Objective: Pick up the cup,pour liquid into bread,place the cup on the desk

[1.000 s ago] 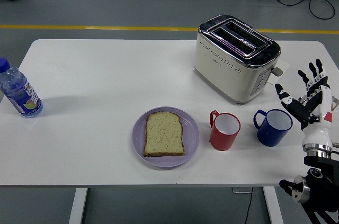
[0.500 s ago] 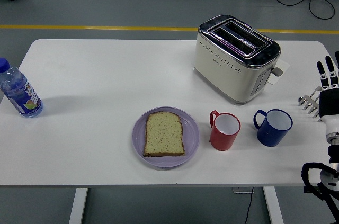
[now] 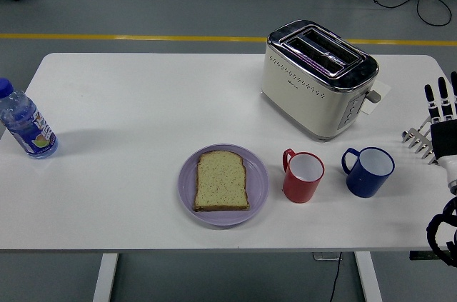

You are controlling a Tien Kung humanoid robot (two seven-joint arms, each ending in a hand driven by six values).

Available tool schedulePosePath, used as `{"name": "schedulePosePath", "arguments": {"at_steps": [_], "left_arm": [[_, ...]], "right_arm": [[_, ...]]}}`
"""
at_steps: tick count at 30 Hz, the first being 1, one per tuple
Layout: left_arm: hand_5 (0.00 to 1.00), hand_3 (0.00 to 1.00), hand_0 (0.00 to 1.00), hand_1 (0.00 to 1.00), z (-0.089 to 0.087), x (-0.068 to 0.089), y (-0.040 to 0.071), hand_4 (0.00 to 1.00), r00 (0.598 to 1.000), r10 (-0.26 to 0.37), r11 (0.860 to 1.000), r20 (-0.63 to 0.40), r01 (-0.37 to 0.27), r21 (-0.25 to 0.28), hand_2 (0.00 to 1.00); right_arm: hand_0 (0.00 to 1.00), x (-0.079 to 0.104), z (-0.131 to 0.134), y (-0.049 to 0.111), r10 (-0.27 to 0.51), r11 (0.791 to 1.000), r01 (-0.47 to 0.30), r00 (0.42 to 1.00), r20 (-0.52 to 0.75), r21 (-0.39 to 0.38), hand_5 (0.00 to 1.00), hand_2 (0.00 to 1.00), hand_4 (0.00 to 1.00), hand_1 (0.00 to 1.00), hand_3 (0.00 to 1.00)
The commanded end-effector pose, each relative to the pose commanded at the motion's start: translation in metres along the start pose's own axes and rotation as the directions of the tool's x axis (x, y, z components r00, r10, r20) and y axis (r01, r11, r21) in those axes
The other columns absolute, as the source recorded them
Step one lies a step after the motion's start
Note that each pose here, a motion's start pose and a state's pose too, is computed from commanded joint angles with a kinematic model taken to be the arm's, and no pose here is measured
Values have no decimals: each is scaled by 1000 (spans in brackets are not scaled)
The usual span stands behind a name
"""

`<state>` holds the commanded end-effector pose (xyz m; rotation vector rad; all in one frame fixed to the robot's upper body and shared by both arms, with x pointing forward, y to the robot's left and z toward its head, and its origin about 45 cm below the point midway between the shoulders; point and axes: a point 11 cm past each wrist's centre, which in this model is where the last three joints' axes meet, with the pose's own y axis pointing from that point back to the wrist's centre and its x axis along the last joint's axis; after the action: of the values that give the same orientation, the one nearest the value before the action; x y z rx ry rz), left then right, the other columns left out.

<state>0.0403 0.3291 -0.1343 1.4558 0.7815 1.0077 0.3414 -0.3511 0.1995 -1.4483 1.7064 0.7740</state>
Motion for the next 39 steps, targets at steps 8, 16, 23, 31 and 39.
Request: {"name": "schedulePosePath", "arguments": {"at_steps": [8,16,23,31,39], "left_arm": [[843,546,637,646,-2,-1,0,320,1000,-1,1000,4,1,4,656],[844,547,636,646,-5,-2,0,321,1000,-3,1000,7,3,9,656],[844,547,636,646,-7,-2,0,321,1000,-3,1000,11,3,13,656],[842,546,637,646,-8,-3,0,321,1000,-4,1000,14,4,16,656],[841,548,637,646,-5,-2,0,320,1000,-3,1000,11,3,11,656]], "right_arm": [[719,16,3,1,83,995,-82,997,4,-63,311,665,637,630,640],[702,23,4,4,127,990,-125,992,20,-59,313,663,635,621,638],[690,24,6,5,129,990,-127,991,28,-67,293,663,628,611,636],[692,29,6,6,150,987,-147,987,48,-59,291,661,626,610,635],[696,30,5,5,160,986,-158,986,55,-52,289,663,625,612,635]]}}
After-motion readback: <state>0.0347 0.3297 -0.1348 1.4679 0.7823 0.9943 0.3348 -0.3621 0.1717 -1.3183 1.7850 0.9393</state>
